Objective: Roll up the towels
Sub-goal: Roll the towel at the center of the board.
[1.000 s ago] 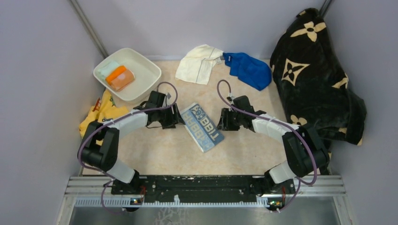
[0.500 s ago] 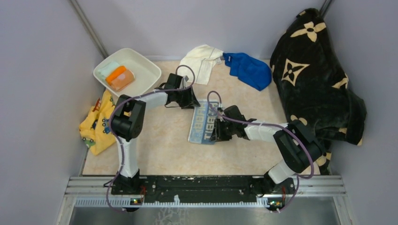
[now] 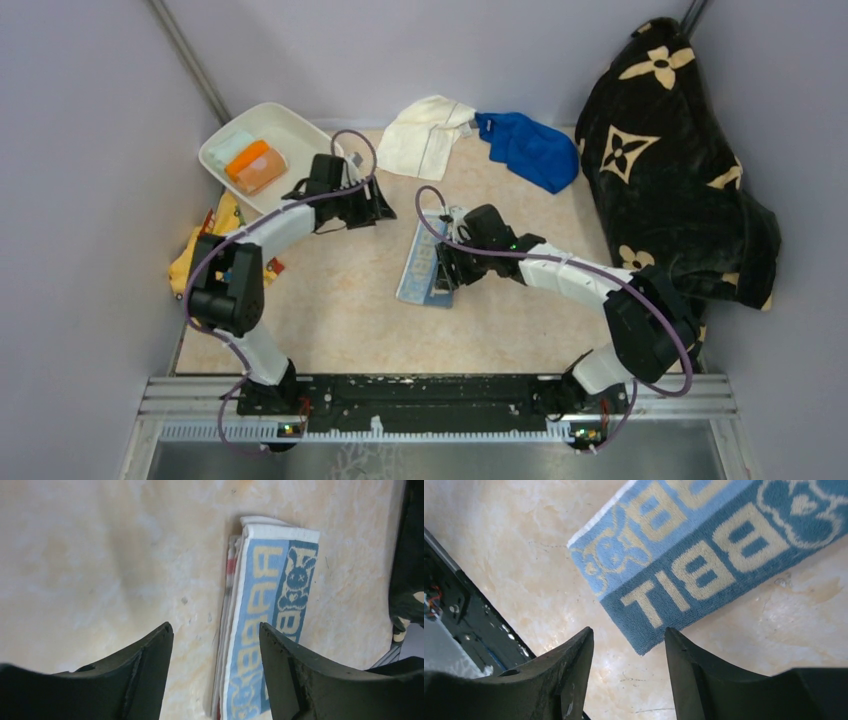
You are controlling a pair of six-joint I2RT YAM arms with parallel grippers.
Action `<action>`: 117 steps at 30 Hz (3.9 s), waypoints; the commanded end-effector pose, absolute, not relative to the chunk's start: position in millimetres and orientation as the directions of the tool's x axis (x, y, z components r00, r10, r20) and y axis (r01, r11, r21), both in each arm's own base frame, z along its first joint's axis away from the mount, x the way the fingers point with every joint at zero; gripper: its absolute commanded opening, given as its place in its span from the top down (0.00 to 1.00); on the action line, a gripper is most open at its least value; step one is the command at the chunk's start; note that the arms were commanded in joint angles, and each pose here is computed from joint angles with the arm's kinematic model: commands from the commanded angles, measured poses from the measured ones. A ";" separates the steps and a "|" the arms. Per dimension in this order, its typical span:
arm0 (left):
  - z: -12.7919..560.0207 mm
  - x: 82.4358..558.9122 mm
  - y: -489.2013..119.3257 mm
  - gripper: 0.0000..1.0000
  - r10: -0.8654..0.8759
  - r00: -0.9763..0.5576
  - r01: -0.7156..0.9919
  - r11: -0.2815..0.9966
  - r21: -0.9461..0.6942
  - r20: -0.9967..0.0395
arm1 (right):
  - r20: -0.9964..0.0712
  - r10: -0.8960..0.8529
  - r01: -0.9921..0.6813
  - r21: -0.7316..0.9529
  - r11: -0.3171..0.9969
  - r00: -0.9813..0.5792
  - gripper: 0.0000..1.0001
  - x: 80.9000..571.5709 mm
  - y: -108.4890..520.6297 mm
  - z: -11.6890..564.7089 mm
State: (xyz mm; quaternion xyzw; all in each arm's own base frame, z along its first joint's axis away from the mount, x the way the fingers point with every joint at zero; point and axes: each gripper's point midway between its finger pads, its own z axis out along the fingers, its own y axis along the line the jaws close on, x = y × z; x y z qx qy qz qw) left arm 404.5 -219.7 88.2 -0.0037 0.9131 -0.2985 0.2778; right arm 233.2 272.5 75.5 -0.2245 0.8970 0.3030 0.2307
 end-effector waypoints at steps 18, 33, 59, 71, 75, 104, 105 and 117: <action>92.2 258.5 -128.1 0.20 -0.419 -0.828 -0.141 0.799 -0.585 -0.372 | -0.477 -0.789 -0.867 -0.101 0.488 -0.389 0.53 199.5 280.3 16.8; 62.3 235.0 -128.1 0.20 -0.480 -0.837 -0.250 0.763 -0.597 -0.262 | -0.569 -0.662 -0.825 0.054 0.562 -0.488 0.57 207.3 367.6 49.7; 52.5 247.3 -154.3 0.22 -0.483 -0.855 -0.245 0.698 -0.673 -0.190 | -0.509 -0.724 -0.835 -0.020 0.550 -0.465 0.66 209.4 350.3 -2.7; 52.3 262.7 -176.9 0.23 -0.523 -0.842 -0.299 0.655 -0.694 -0.131 | -0.569 -0.558 -0.781 0.283 0.557 -0.604 1.00 206.4 368.7 19.3; 52.9 269.2 -180.8 0.24 -0.537 -0.834 -0.315 0.653 -0.689 -0.128 | -0.574 -0.536 -0.772 0.324 0.546 -0.620 1.00 207.6 370.5 24.0; 34.4 299.8 -164.9 0.57 -0.503 -0.823 -0.334 0.804 -0.493 -0.262 | -0.563 -0.444 -0.714 0.485 0.505 -0.697 1.00 205.3 371.8 40.0; 37.7 299.2 -163.7 0.51 -0.499 -0.823 -0.327 0.807 -0.493 -0.271 | -0.553 -0.434 -0.701 0.518 0.490 -0.711 1.00 204.4 373.1 43.5; 66.9 269.4 -158.6 0.30 -0.457 -0.834 -0.207 0.778 -0.593 -0.309 | -0.397 -0.295 -0.486 0.798 0.356 -0.869 1.00 225.0 370.0 70.2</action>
